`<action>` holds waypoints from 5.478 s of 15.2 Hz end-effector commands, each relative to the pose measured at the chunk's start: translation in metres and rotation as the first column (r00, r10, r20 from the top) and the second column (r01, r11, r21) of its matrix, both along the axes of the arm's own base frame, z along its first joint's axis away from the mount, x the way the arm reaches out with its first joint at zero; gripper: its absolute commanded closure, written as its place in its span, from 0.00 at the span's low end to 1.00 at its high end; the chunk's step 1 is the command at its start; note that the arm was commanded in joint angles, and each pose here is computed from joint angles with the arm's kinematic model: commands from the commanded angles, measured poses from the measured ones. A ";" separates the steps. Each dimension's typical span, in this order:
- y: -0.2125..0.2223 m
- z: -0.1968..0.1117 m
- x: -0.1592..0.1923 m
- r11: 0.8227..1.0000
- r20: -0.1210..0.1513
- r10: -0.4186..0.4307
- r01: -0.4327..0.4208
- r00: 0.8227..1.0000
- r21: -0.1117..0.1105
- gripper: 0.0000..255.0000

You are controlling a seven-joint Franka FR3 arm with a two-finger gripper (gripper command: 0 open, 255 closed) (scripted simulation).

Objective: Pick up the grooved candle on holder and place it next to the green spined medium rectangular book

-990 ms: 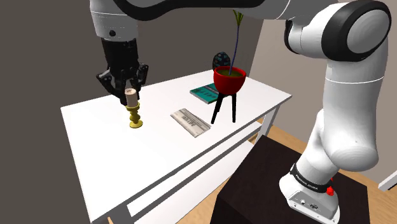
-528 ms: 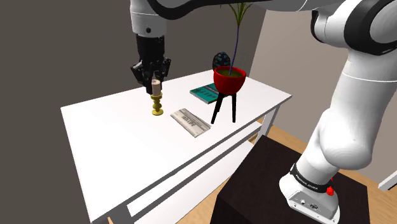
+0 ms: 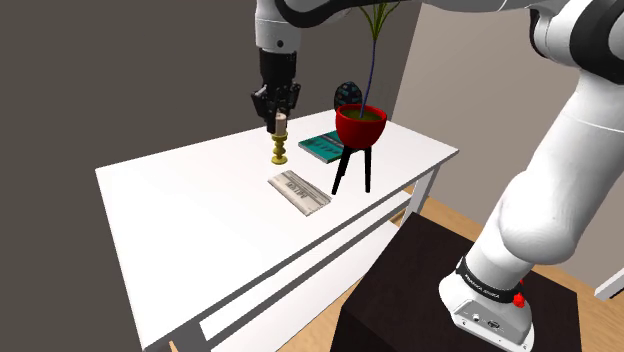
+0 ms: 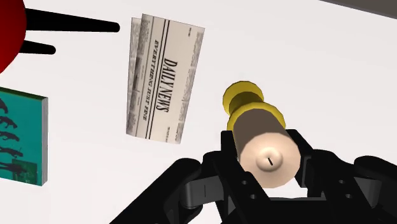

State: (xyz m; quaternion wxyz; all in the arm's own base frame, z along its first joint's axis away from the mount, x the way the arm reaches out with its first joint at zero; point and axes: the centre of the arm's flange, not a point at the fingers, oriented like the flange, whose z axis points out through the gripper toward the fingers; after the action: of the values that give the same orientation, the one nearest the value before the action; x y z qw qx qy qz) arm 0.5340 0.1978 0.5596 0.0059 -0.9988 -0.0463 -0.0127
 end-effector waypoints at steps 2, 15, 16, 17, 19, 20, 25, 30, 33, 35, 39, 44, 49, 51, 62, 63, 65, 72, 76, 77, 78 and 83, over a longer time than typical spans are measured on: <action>-0.042 0.001 0.001 1.000 0.000 0.002 -0.002 1.000 0.001 1.00; -0.214 0.002 0.007 1.000 0.000 0.002 -0.002 1.000 0.001 1.00; -0.227 0.002 0.007 1.000 0.000 0.002 -0.002 1.000 0.001 1.00; -0.240 0.002 0.007 1.000 0.000 0.002 -0.002 1.000 0.001 1.00; -0.266 0.002 0.008 1.000 0.000 0.002 -0.002 1.000 0.001 1.00; -0.280 0.002 0.009 1.000 0.000 0.002 -0.002 1.000 0.001 1.00; -0.346 0.003 0.011 1.000 0.000 0.002 -0.002 1.000 0.001 1.00; -0.385 -0.008 0.012 1.000 0.000 0.002 -0.002 1.000 0.001 1.00; -0.385 -0.023 0.012 1.000 0.000 0.002 -0.002 1.000 0.001 1.00; -0.385 -0.034 0.012 1.000 0.000 0.002 -0.002 1.000 0.001 1.00; -0.385 -0.055 0.012 1.000 0.000 0.002 -0.002 1.000 0.001 1.00; -0.385 -0.082 0.012 1.000 0.000 0.002 -0.002 1.000 0.001 1.00; -0.385 -0.108 0.012 1.000 0.000 0.002 -0.002 1.000 0.001 1.00; -0.385 -0.118 0.012 1.000 0.000 0.002 -0.002 1.000 0.001 1.00; -0.385 -0.177 0.012 1.000 0.000 0.002 -0.002 1.000 0.001 1.00; -0.385 -0.183 0.012 1.000 0.000 0.002 -0.002 1.000 0.001 1.00; -0.385 -0.183 0.012 1.000 0.000 0.002 -0.002 1.000 0.001 1.00; -0.385 -0.183 0.012 1.000 0.000 0.002 -0.002 1.000 0.001 0.00; -0.385 -0.183 0.012 1.000 0.000 0.002 -0.002 1.000 0.001 0.00; -0.385 -0.169 0.012 1.000 0.000 0.002 -0.002 1.000 0.001 0.00; -0.386 -0.156 0.011 1.000 0.000 0.002 -0.002 1.000 0.001 0.00; -0.386 -0.133 0.011 1.000 0.000 0.002 -0.002 1.000 0.001 0.00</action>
State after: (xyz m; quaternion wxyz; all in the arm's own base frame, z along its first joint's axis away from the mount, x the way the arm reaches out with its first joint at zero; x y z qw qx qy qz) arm 0.5450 -0.1881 0.4256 0.0062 -0.9988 -0.0470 -0.0132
